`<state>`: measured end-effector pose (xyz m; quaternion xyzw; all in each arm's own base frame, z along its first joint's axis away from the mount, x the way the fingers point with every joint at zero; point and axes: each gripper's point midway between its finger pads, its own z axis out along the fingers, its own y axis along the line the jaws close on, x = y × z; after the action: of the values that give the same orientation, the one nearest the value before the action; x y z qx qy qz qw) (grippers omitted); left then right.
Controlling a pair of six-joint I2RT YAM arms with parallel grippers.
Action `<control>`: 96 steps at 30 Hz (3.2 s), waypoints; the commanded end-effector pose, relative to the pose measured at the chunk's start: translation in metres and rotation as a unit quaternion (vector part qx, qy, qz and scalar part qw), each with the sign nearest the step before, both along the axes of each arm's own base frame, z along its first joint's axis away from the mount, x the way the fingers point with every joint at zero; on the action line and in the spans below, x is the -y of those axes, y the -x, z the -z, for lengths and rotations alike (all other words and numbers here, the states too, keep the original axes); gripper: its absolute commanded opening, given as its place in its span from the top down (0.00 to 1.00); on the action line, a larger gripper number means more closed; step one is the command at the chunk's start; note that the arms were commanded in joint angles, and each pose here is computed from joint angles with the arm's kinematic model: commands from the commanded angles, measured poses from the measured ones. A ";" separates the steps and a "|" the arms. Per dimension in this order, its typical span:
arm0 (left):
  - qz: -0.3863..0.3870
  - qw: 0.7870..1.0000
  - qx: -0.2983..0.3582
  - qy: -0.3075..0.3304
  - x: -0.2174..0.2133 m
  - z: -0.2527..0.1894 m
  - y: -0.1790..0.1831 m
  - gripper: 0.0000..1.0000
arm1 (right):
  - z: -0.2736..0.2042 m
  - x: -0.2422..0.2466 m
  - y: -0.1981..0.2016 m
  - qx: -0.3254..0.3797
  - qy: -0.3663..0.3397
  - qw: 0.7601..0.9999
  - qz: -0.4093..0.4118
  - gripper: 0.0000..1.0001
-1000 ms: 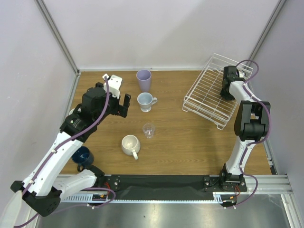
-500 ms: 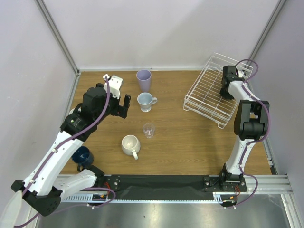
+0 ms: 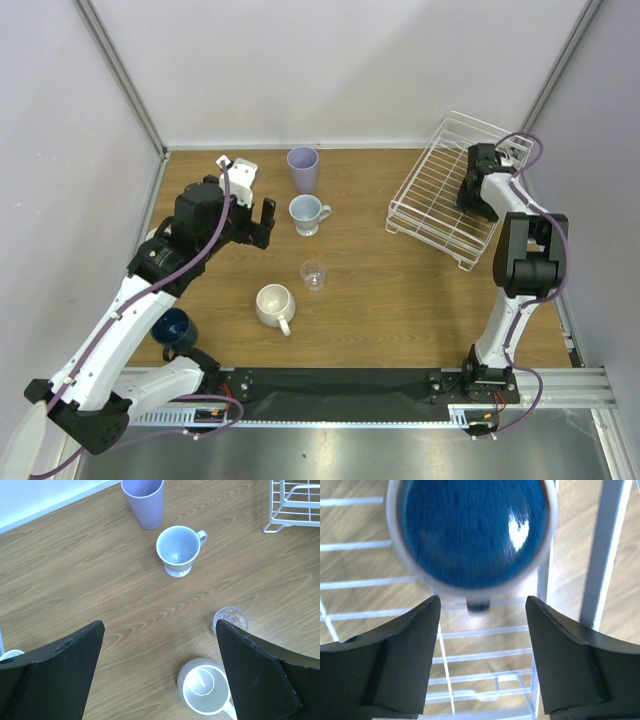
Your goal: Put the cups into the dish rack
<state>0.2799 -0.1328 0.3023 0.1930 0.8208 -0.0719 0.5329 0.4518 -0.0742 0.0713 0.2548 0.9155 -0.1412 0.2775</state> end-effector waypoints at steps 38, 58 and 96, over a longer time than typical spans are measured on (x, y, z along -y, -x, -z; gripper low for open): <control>-0.404 0.867 -0.291 0.029 0.045 0.137 -0.148 0.01 | -0.221 -0.169 0.157 0.122 -0.192 0.939 -0.256 0.18; -0.405 0.846 -0.335 0.091 0.048 0.202 -0.176 0.43 | -0.210 -0.129 0.168 0.105 -0.190 0.960 -0.176 0.18; 0.004 0.936 -0.246 0.252 0.134 0.026 -0.090 1.00 | -0.234 -0.203 0.131 0.115 -0.415 0.866 -0.256 0.09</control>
<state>0.3632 -0.2316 0.1946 -0.0667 0.9482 -0.1934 0.2432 0.3071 0.0983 0.2665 0.1394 0.9221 0.2403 0.2695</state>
